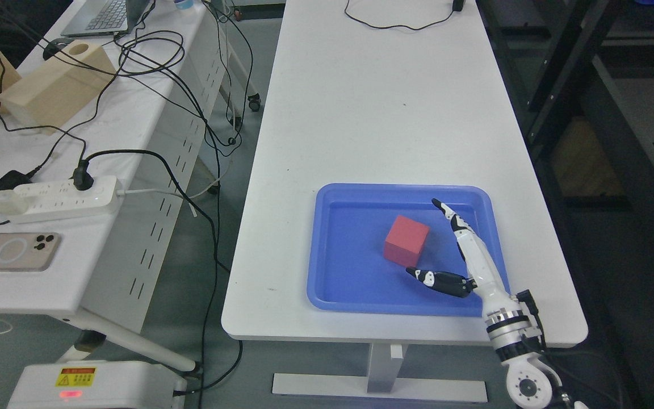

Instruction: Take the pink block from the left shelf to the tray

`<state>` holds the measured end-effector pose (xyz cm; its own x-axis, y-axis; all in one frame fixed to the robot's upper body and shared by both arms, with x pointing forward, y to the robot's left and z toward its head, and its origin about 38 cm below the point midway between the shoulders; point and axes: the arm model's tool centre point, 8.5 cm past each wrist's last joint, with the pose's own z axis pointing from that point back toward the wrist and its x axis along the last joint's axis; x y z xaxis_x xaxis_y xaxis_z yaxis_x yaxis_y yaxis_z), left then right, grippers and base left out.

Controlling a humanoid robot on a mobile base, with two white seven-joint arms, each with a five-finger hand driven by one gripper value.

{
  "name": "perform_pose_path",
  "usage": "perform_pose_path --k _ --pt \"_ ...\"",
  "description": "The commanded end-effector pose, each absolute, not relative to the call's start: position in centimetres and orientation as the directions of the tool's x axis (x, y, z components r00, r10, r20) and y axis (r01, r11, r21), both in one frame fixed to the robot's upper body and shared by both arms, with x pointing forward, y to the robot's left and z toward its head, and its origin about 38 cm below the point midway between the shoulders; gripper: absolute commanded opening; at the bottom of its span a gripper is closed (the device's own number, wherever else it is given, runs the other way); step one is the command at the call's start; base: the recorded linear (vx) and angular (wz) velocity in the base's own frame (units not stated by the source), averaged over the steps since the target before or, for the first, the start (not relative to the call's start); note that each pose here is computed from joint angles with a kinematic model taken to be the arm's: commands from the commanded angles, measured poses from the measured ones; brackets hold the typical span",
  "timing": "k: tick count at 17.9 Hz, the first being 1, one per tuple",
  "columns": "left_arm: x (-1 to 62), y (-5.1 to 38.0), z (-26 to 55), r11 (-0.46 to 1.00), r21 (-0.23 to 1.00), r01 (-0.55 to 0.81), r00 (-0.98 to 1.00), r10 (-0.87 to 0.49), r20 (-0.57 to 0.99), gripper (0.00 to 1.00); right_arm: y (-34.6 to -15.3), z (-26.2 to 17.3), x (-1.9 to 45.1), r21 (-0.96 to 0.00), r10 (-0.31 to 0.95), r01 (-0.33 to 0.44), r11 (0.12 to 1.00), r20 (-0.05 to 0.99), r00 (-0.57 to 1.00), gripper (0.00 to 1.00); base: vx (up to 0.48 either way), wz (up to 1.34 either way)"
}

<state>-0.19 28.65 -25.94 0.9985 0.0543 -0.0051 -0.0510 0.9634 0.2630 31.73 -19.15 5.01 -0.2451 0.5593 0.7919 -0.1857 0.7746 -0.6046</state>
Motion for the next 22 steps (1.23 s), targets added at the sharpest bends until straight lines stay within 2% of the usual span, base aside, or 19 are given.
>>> perform_pose_path --k 1,5,22 --pt "2.4 29.7 -25.8 0.959 0.276 -0.060 0.998 0.050 0.044 1.00 -22.0 6.0 31.9 -0.145 0.093 -0.256 0.956 0.975 -0.202 0.99 -0.023 0.00" --pt "2.4 29.7 -25.8 0.959 0.276 -0.060 0.998 0.050 0.044 1.00 -22.9 6.4 31.9 -0.077 0.022 -0.248 0.966 0.976 -0.216 1.00 -0.045 0.00" --pt "2.3 29.7 -25.8 0.959 0.276 -0.060 0.998 0.050 0.043 1.00 -23.9 6.4 32.2 -0.074 0.027 -0.220 0.973 0.978 -0.208 1.00 -0.167 0.02"
